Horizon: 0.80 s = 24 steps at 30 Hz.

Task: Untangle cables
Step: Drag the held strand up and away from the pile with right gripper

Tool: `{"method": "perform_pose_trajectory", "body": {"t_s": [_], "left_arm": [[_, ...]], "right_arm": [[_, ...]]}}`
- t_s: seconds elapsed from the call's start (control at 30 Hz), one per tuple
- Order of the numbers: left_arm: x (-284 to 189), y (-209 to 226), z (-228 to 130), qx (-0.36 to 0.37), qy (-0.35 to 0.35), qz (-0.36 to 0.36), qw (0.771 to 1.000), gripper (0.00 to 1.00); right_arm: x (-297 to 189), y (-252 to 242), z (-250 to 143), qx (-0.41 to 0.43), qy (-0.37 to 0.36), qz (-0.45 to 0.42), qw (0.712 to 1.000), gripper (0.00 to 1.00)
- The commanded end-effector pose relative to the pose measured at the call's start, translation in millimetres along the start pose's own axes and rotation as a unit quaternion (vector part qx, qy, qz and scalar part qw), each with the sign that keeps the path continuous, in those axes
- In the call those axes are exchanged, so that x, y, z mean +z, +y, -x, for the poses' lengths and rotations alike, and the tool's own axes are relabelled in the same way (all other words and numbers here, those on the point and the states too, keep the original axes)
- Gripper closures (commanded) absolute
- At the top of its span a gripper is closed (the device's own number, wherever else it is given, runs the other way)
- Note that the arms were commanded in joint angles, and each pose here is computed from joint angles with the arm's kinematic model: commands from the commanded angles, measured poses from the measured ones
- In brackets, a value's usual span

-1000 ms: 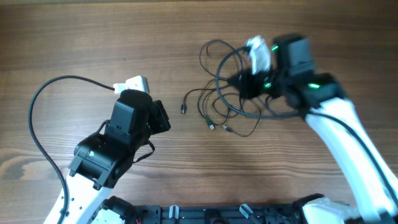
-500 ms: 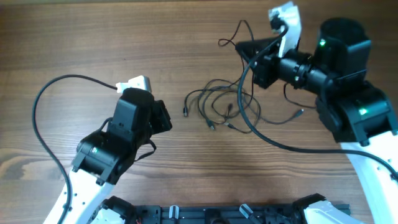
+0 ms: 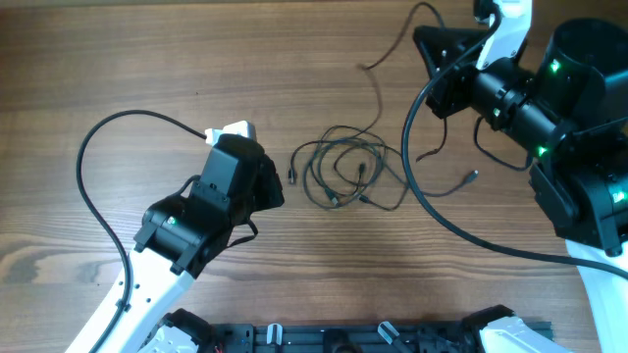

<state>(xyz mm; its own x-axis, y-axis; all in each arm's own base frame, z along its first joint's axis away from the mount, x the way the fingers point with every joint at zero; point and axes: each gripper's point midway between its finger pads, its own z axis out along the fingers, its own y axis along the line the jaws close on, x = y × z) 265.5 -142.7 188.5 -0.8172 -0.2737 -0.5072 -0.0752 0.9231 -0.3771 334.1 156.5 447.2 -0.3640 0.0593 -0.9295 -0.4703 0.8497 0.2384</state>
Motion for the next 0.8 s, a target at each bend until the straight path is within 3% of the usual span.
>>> {"method": "perform_pose_trajectory", "body": {"t_s": [0.0,0.3,0.77], "left_arm": [[-2,-6,3,0.002,-0.004,-0.011,1.0,0.96],[-10,-14,10,0.001,-0.022,-0.034,0.999,0.96],[-39,-16,5,0.001,-0.032,-0.065,0.997,0.96]], "right_arm": [[2,-18,-11,-0.01,0.022,-0.05,0.998,0.96],[39,-77,-104,0.008,0.203,-0.168,0.965,0.96],[160,-134,-246,0.029,0.38,-0.195,0.904,0.96]]}}
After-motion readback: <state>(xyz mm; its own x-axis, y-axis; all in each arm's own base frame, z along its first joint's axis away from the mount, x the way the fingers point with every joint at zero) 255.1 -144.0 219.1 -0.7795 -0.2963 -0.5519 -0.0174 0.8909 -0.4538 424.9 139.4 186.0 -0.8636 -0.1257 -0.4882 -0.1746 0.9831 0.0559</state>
